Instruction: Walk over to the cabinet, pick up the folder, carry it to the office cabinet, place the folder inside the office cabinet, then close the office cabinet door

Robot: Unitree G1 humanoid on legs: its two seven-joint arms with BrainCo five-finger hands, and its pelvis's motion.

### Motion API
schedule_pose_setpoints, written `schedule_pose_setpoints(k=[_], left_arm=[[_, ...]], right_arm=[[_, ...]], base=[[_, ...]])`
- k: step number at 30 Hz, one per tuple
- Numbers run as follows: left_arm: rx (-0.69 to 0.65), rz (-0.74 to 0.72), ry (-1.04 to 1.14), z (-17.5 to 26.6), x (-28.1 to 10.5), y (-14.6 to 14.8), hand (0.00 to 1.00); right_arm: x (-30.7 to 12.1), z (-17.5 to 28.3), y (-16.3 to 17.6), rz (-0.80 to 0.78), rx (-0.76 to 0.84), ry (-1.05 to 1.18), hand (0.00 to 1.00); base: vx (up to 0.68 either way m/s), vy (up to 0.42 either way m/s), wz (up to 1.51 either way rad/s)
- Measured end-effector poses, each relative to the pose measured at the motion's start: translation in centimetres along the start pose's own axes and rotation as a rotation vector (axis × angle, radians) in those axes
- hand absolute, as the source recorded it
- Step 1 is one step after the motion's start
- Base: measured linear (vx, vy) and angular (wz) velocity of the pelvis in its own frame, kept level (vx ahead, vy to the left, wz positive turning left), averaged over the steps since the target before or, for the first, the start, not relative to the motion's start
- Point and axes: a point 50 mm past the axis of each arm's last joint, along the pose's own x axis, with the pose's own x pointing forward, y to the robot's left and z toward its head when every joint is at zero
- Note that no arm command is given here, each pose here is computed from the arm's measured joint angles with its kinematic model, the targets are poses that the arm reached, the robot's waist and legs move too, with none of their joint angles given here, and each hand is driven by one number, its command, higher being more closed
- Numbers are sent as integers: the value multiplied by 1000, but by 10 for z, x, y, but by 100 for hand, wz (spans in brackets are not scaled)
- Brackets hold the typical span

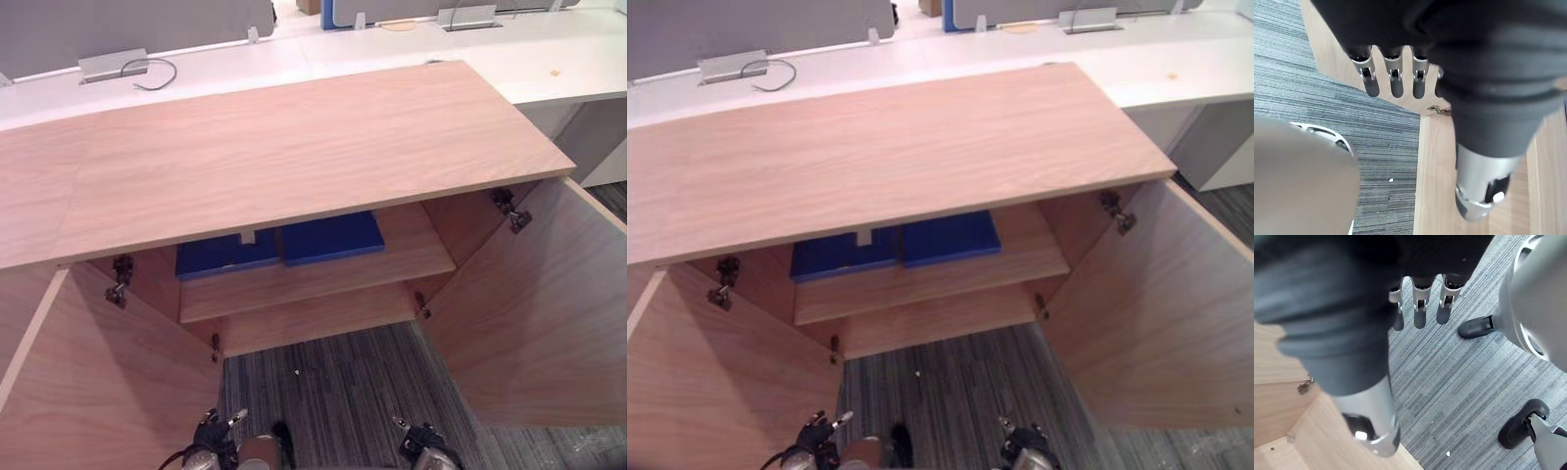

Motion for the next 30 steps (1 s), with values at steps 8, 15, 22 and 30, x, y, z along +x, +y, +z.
schedule_pose_setpoints(k=[8,15,22,30], left_arm=[[104,-34,15,-9,-3,-1,0],[119,-35,-16,-5,-4,0,0],[116,-56,-53,0,-5,-9,0],[152,-78,-162,28,-1,-9,0]], right_arm=[[3,21,3,20,-91,-62,0],[-17,77,51,168,-194,-348,0],[-51,132,75,225,-307,-684,0],[-98,186,119,269,-729,-1092,0]], base=[[212,119,5],[151,-206,17],[68,-143,9],[-41,25,10]])
